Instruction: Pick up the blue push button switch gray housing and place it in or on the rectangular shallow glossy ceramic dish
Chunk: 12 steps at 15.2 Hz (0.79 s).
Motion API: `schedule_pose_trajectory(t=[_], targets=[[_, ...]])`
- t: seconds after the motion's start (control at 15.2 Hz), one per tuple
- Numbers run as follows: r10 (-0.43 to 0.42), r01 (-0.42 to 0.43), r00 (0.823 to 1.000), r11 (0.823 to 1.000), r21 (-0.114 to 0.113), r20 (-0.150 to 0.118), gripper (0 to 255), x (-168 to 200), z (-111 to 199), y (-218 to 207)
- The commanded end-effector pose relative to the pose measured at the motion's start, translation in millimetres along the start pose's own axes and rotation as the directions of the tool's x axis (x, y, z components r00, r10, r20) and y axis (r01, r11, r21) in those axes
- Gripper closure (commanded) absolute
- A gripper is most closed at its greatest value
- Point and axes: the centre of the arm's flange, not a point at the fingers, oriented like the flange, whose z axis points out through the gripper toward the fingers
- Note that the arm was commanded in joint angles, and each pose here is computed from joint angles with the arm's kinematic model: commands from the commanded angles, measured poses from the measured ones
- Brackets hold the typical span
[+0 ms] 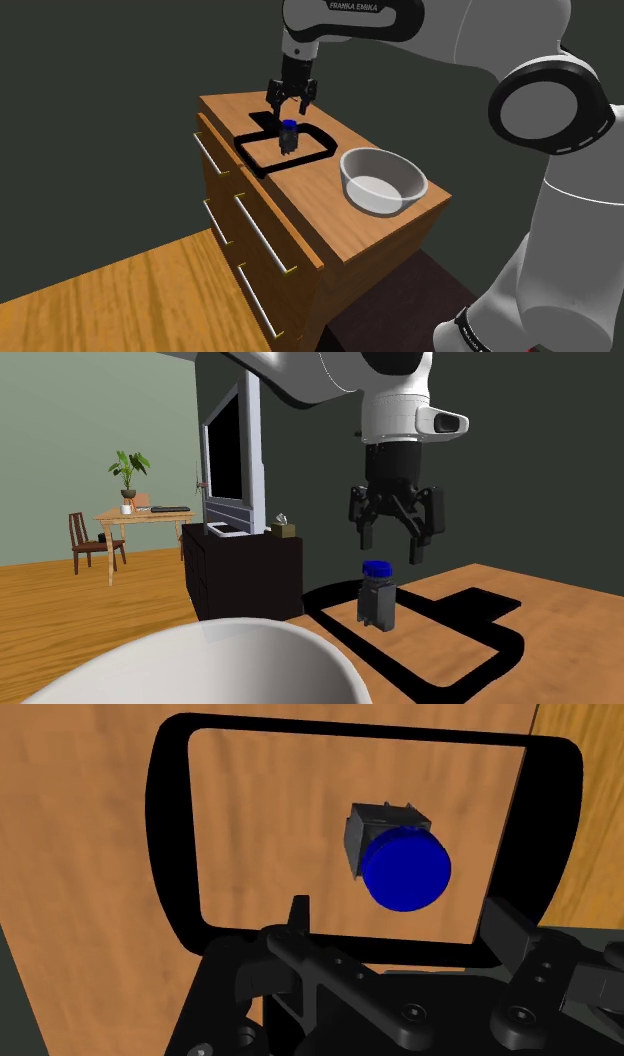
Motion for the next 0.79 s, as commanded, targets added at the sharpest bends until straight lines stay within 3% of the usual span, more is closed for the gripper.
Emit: schedule_pose_trajectory(t=[0.0, 0.26, 0.73], targets=[[0.0, 0.0, 1.0, 1.0, 0.0, 0.0, 0, 0, 0, 0], [0.0, 0.0, 1.0, 1.0, 0.0, 0.0, 0, 0, -50, 0], [0.0, 0.0, 1.0, 1.0, 0.0, 0.0, 0, 0, -50, 0]])
